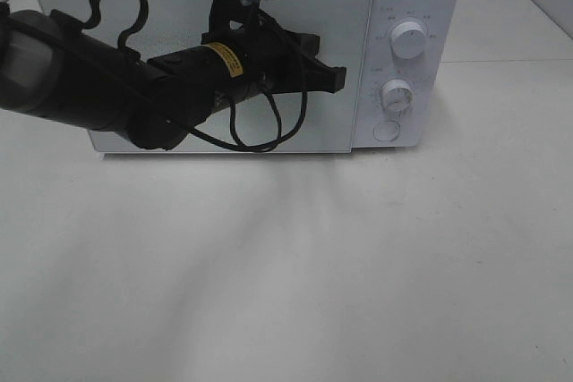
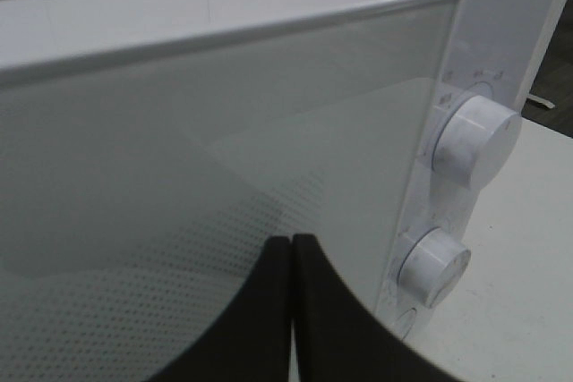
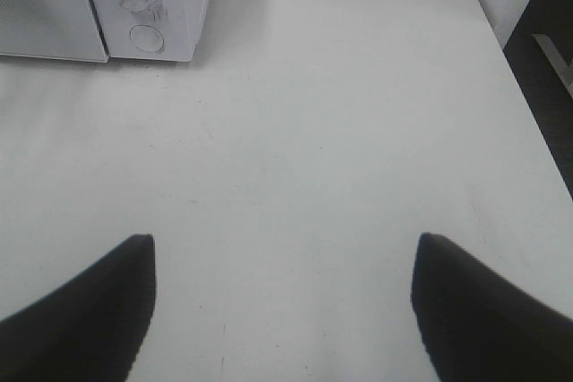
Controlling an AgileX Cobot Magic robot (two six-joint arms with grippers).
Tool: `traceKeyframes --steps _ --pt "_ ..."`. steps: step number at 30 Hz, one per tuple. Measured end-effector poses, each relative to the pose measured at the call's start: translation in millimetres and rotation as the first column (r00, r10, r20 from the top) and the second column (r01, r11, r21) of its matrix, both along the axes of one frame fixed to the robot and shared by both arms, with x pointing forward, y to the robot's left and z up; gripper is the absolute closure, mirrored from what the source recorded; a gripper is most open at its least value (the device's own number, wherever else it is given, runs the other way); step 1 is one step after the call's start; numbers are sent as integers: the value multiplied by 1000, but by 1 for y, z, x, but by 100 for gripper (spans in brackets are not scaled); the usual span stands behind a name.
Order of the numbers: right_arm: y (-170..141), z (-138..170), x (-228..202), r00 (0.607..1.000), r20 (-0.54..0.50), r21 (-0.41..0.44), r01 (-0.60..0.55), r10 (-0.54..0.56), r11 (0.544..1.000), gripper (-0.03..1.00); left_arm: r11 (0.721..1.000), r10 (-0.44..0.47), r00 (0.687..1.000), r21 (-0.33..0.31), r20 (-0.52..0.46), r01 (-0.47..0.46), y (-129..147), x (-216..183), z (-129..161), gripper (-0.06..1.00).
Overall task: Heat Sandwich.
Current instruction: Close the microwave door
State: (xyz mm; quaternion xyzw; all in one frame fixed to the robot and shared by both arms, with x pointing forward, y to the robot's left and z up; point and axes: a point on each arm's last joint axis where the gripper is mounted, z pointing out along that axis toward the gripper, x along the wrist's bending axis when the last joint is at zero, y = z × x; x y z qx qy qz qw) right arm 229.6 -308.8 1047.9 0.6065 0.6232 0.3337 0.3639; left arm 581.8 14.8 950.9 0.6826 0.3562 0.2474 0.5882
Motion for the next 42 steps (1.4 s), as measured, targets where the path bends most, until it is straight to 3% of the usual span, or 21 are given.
traceKeyframes --steps 12,42 --pt "0 0 0 1000 0 0 0 0 1000 20 1000 -11 1000 7 -14 11 -22 13 3 94" --pt "0 0 0 1000 0 0 0 0 1000 20 1000 -22 999 21 -36 23 -26 9 9 94"
